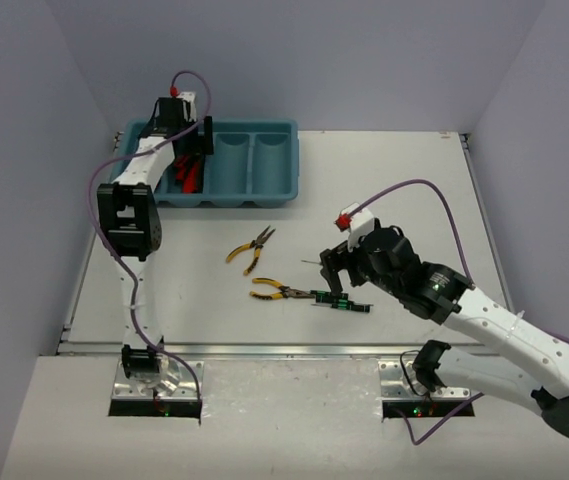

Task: Sort the tools into containers

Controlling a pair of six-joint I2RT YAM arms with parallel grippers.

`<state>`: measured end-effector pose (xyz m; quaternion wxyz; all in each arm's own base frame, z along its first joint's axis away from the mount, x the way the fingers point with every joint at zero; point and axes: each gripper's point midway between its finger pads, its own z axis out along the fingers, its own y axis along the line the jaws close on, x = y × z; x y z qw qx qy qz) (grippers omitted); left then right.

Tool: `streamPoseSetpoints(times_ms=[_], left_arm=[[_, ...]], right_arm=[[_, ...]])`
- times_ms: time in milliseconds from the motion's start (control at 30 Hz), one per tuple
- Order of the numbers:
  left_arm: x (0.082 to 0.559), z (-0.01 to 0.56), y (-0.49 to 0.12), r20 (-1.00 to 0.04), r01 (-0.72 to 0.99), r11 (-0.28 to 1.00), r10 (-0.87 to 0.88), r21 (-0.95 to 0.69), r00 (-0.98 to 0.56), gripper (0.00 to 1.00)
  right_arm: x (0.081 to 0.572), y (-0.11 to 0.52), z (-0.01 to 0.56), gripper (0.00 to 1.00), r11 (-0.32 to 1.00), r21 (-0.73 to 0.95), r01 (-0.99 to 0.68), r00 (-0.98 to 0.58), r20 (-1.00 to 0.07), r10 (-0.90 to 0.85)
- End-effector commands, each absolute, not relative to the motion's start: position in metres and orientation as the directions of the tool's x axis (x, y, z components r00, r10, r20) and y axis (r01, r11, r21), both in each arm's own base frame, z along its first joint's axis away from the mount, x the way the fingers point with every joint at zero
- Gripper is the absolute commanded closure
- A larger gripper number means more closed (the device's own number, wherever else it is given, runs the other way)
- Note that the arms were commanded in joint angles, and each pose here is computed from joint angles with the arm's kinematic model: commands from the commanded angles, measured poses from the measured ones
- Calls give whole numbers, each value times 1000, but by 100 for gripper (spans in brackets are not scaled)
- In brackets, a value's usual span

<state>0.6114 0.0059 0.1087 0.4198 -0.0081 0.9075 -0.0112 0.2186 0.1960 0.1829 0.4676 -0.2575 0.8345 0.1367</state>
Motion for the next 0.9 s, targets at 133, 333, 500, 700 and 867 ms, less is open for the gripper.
streamPoseSetpoints(times_ms=[133, 333, 500, 700, 867], left_arm=[[543, 383, -1, -898, -96, 916, -401, -389, -180, 0], [388, 420, -72, -790, 285, 740, -601, -608, -124, 0], [319, 339, -79, -790, 274, 741, -585, -613, -185, 0], [282, 301, -98, -828, 339, 764, -444, -550, -342, 0], [269, 277, -86, -862, 290, 831, -374, -475, -341, 0]], right_arm=[[251, 206, 186, 1, 877, -50, -477, -440, -850, -288], [285, 199, 144, 4, 842, -166, -513, -482, -756, -443], [295, 201, 113, 13, 701, -186, -689, -432, -670, -603], [309, 192, 59, 37, 568, -214, -795, -420, -481, -770], [322, 182, 20, 44, 512, -256, -820, -419, -340, -842]])
